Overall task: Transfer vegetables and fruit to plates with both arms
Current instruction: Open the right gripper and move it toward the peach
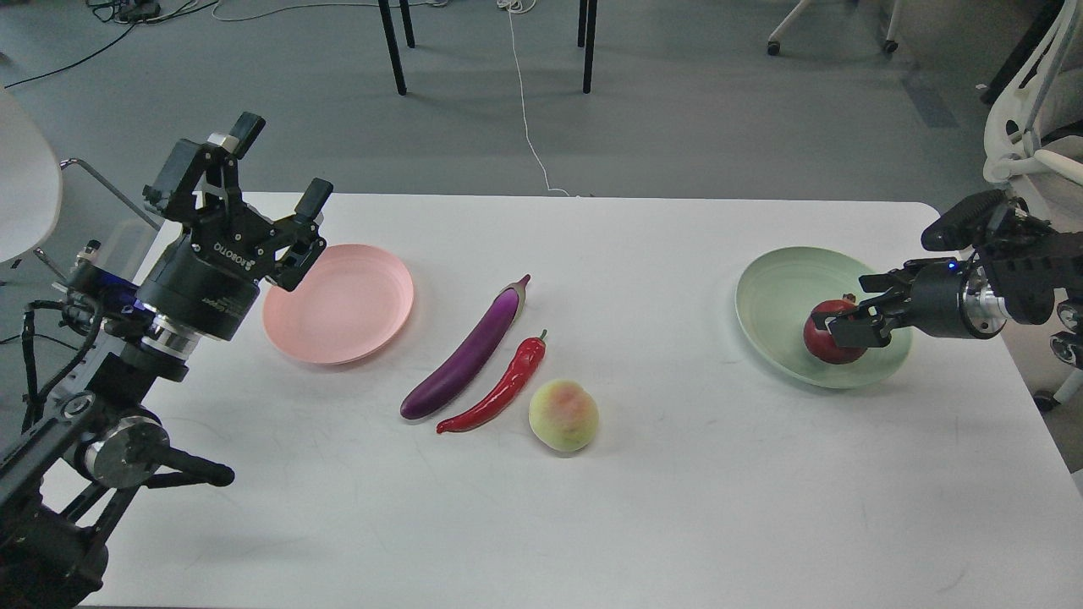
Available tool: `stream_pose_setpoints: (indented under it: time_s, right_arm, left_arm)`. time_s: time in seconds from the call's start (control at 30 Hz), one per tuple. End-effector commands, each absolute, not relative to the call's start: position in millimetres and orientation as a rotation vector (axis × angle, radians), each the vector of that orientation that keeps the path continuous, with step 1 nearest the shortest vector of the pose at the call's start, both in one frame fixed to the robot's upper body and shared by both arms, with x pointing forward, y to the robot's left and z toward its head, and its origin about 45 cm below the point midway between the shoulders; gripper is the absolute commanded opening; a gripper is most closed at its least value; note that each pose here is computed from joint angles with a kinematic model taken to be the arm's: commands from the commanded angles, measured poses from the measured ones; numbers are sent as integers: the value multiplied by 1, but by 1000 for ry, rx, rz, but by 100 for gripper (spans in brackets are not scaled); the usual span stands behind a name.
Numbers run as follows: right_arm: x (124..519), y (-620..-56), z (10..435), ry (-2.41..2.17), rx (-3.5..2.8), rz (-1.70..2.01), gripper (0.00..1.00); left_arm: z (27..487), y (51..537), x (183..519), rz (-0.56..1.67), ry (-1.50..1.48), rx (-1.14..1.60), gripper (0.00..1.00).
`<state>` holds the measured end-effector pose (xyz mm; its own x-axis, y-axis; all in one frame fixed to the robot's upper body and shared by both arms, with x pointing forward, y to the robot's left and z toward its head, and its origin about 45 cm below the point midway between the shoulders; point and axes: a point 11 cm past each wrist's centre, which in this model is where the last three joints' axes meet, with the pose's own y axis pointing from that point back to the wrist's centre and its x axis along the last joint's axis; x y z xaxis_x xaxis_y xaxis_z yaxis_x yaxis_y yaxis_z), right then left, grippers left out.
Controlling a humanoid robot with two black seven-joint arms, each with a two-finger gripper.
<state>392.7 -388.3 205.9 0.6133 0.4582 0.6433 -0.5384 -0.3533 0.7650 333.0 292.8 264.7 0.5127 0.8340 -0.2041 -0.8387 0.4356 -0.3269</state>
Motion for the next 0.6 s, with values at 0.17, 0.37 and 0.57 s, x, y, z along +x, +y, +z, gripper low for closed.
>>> stream_pose_setpoints:
  time_s: [0.17,0.37,0.57]
  right_arm:
    - [401,-366,267,-209,1711,1153,98]
    - [404,-315,326,-228,1804,1272,98]
    - [390,-237,339,-130,2025,1276,98]
  left_arm:
    - [266,291,332,1033,10,-416,98]
    - [265,290,332,1030,14,-413,98]
    - [267,290,332,1028,10,-415,98]
